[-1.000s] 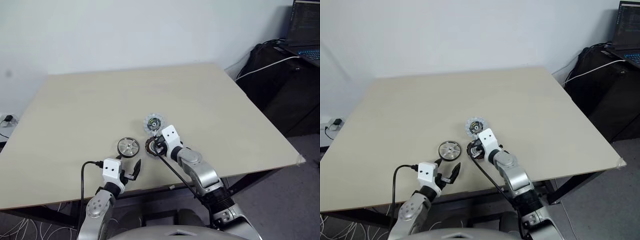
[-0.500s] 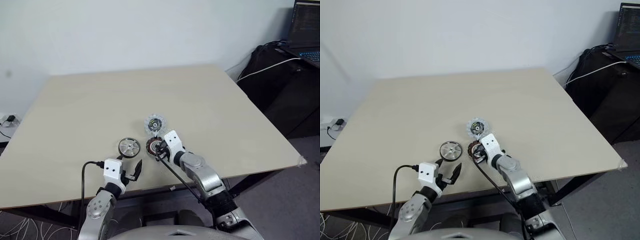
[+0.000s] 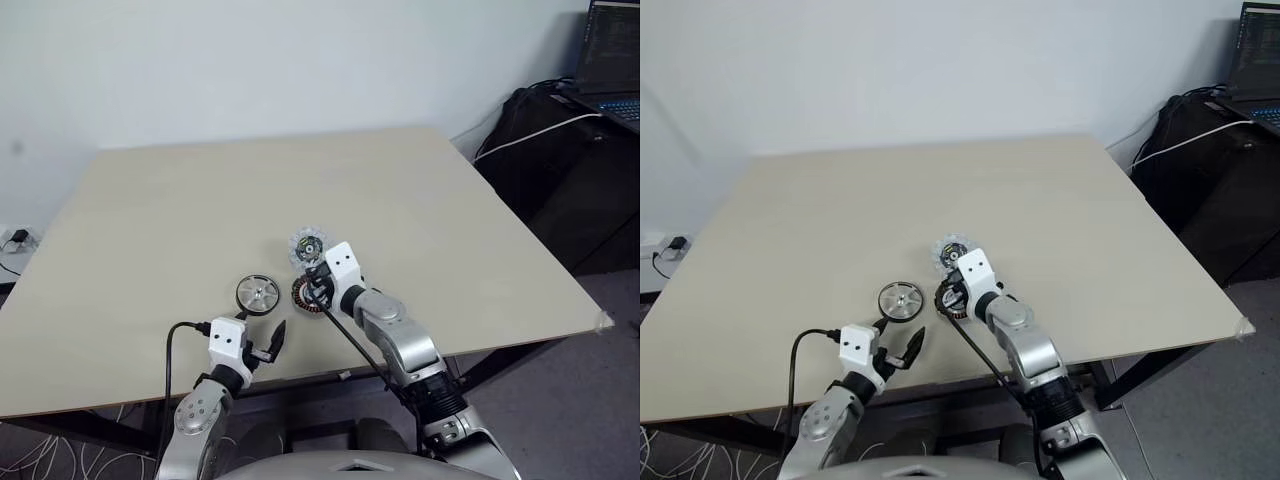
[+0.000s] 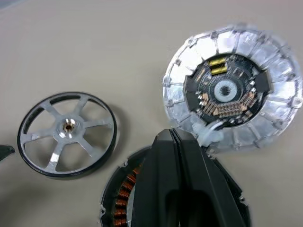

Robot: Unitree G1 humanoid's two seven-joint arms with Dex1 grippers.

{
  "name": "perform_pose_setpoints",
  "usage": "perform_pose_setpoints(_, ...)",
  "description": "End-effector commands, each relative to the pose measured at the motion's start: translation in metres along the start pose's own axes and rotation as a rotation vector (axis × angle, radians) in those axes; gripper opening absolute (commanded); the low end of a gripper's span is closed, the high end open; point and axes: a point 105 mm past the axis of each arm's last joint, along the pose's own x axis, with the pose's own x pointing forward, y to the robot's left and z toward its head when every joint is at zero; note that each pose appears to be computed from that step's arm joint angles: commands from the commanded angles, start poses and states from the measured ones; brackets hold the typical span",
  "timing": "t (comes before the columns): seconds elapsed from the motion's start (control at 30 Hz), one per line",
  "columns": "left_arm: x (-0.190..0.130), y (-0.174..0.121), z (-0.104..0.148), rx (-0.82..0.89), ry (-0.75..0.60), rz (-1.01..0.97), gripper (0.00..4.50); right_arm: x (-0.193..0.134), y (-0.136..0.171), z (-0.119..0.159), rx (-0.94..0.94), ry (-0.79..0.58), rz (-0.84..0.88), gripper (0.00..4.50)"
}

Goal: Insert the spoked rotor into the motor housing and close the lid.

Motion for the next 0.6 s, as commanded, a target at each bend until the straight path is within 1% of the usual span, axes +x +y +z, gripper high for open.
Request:
perform_pose_setpoints(0.03, 0.0, 0.002, 0.007, 0.008, -0.04, 0.001, 4.5, -0.001, -0.004, -0.017, -0.013, 0.053, -0.005, 0.02)
perform_pose_setpoints(0.1, 0.0, 0.002, 0.006, 0.007, -0.041, 0.003, 4.5, -0.005, -0.007, -0.037, -0.005, 0.121, -0.013, 0.02)
perform_pose_setpoints(0.17, 0.001, 0.003, 0.005, 0.007, -0.042, 0.003, 4.5, -0.01, -0.009, -0.05, -0.01, 0.173, -0.013, 0.02)
perform_pose_setpoints(0.23, 0.001, 0.002, 0.005, 0.007, -0.043, 0.001, 4.5, -0.014, -0.009, -0.048, 0.007, 0.165, -0.008, 0.02)
perform_pose_setpoints(0.33, 0.002, 0.001, 0.007, 0.009, -0.044, -0.007, 4.5, -0.015, -0.012, -0.03, 0.018, 0.089, -0.021, 0.02)
perform_pose_setpoints(0.4, 0.003, 0.0, 0.008, 0.011, -0.046, -0.013, 4.5, -0.014, -0.014, -0.009, 0.023, 0.006, -0.036, 0.02)
perform_pose_setpoints(0.5, 0.004, 0.0, 0.01, 0.012, -0.051, -0.011, 4.5, -0.016, -0.017, 0.014, 0.037, -0.086, -0.05, 0.02)
perform_pose_setpoints(0.6, 0.001, 0.007, 0.015, -0.026, -0.078, 0.036, 4.5, -0.026, -0.013, 0.031, 0.054, -0.174, -0.009, 0.02)
